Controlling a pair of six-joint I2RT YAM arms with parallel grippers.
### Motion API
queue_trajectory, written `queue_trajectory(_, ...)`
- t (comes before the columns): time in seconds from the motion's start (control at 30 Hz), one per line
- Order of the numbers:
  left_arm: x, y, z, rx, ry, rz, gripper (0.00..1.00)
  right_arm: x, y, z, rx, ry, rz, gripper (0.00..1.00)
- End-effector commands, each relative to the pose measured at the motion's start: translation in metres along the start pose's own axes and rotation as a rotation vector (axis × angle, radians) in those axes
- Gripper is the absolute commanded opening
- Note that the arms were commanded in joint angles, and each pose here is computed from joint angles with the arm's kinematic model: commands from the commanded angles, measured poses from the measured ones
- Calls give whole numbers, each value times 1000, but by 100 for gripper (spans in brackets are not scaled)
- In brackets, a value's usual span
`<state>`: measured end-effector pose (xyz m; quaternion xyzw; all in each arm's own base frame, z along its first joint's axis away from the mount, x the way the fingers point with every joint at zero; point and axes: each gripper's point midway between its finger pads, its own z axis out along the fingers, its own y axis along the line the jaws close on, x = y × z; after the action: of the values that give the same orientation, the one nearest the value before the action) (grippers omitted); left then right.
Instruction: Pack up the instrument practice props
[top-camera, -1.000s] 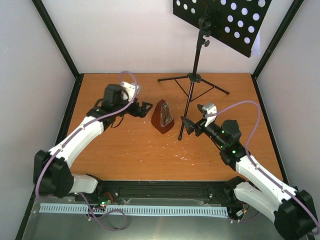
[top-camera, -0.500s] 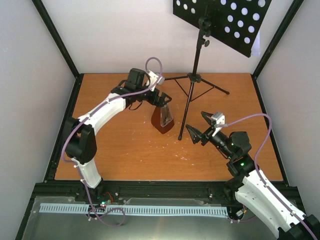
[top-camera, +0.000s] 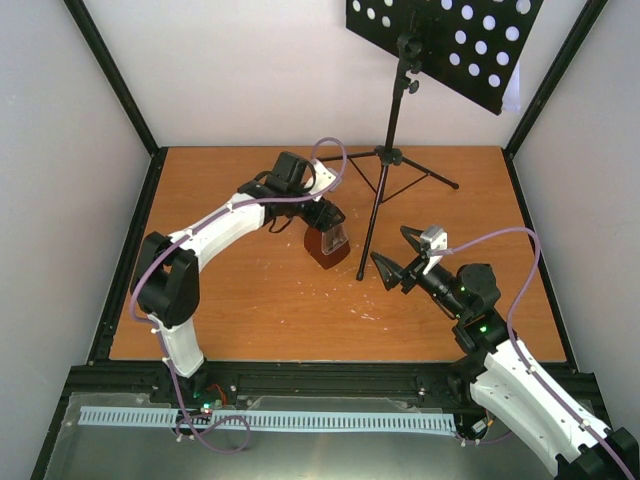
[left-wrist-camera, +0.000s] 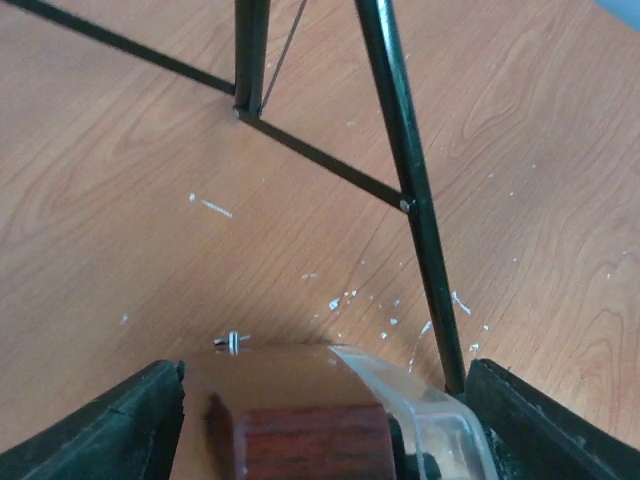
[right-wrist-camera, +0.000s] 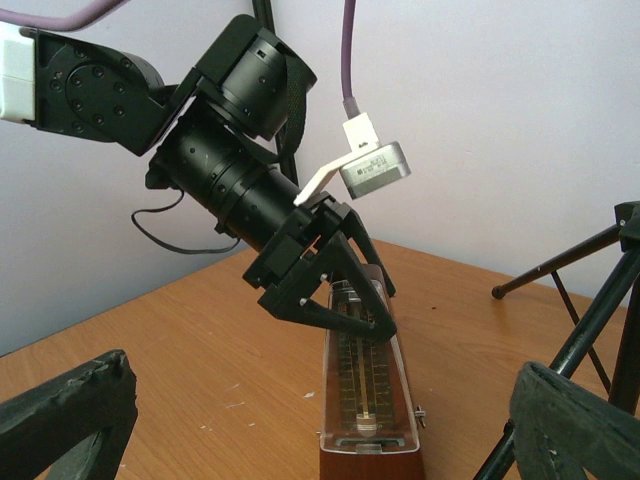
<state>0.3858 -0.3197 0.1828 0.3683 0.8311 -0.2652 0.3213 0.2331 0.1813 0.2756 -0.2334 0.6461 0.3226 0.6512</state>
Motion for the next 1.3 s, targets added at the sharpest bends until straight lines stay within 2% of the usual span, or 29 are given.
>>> queue_trajectory(0.0, -4, -5, -6, -56, -15, 68, 74, 2, -3, 0, 9, 0, 7, 100)
queue_trajectory(0.33, -6, -1, -8, -98, -15, 53, 52, 2, -3, 0, 14, 3, 4, 100)
queue_trajectory(0.43, -6, 0, -12, -125, -11, 25, 50, 1, -3, 0, 15, 3, 3, 100)
queue_trajectory(0.6, 0, 6, -28, -312, 4, -139, 50, 3, -4, 1, 16, 21, 7, 100)
queue_trajectory(0.73, 14, -8, -37, -365, -1, -297, 50, 5, -3, 2, 8, 27, 16, 100)
queue_trajectory(0.9, 38, -38, -26, -365, 51, -403, 59, 8, -4, 2, 13, 44, 33, 100)
queue_trajectory(1.07, 42, -67, -19, -318, 47, -421, 90, 14, -2, 2, 5, 65, 55, 100)
queue_trajectory(1.27, 47, -95, -16, -148, 8, -467, 99, 19, -2, -1, 11, 89, 77, 100)
